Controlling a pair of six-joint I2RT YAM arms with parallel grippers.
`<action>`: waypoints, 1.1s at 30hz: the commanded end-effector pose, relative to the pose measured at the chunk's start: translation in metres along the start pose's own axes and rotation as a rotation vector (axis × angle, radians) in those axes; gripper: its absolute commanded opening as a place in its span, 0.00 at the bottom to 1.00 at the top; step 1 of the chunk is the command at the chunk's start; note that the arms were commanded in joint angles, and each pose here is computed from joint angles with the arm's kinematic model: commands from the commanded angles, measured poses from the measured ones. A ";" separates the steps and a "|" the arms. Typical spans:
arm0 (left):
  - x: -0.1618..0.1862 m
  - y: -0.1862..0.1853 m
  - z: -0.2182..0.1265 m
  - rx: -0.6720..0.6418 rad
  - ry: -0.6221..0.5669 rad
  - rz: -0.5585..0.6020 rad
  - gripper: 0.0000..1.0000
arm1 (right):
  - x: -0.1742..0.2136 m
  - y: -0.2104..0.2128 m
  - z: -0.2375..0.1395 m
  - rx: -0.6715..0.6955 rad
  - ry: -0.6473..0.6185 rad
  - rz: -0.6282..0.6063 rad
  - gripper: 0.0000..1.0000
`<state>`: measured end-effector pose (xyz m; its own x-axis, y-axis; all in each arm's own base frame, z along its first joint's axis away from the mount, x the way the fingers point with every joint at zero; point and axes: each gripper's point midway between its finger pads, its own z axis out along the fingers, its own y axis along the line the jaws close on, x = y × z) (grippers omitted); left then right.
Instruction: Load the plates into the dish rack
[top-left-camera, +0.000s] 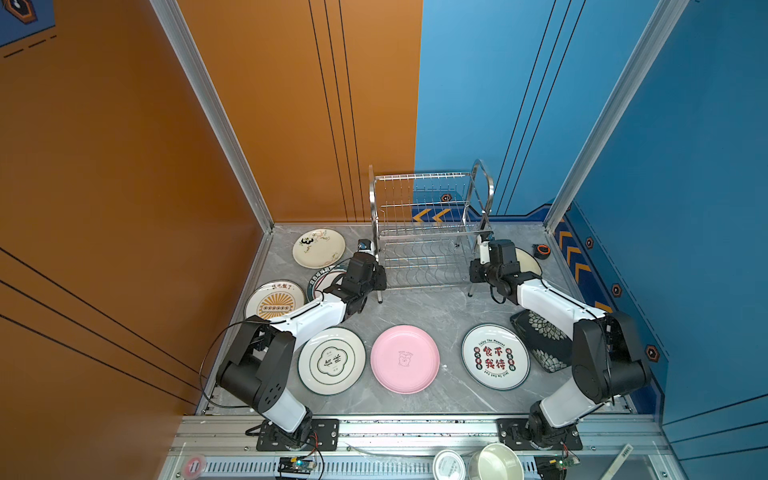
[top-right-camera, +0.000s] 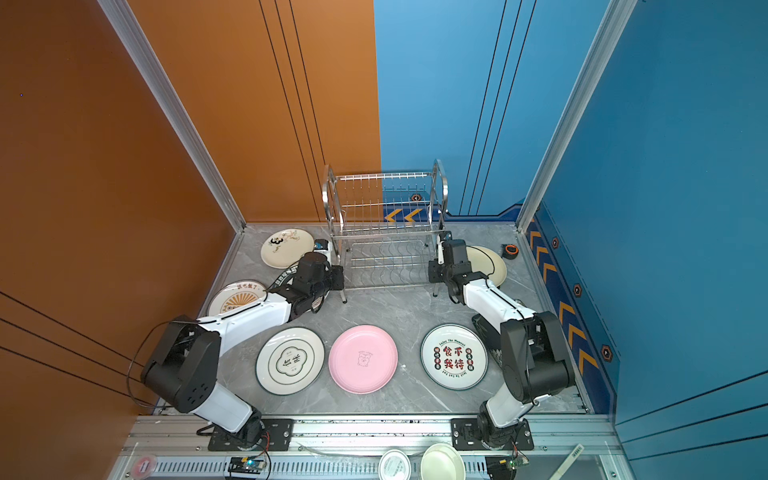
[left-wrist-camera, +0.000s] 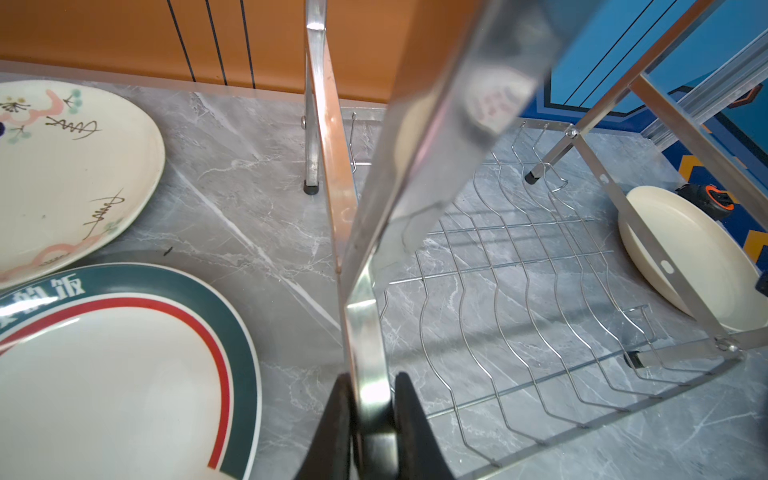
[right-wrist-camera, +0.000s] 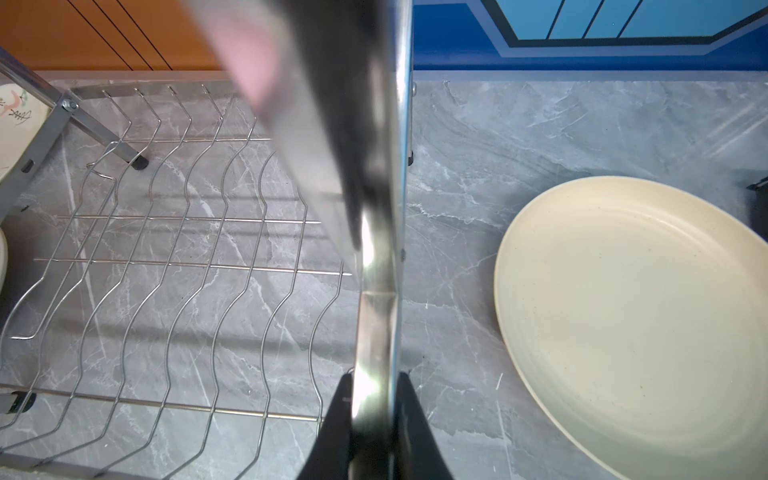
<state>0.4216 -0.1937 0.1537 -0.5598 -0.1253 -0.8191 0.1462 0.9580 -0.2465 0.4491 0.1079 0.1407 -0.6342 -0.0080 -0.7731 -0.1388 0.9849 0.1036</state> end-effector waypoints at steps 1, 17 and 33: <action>0.048 -0.017 -0.010 0.074 0.161 0.151 0.00 | 0.002 -0.008 0.009 0.010 0.024 -0.009 0.00; 0.034 -0.016 -0.009 0.030 0.131 0.161 0.22 | -0.005 -0.002 0.009 -0.018 0.017 -0.008 0.17; 0.015 -0.012 -0.025 -0.004 0.077 0.153 0.64 | -0.009 0.000 -0.013 -0.032 0.007 0.019 0.66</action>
<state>0.3984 -0.2024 0.1414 -0.6076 0.0459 -0.7930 0.2259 0.9671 -0.1171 0.4516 0.1111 0.1378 -0.6503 -0.0080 -0.7596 -0.1643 0.9778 0.1303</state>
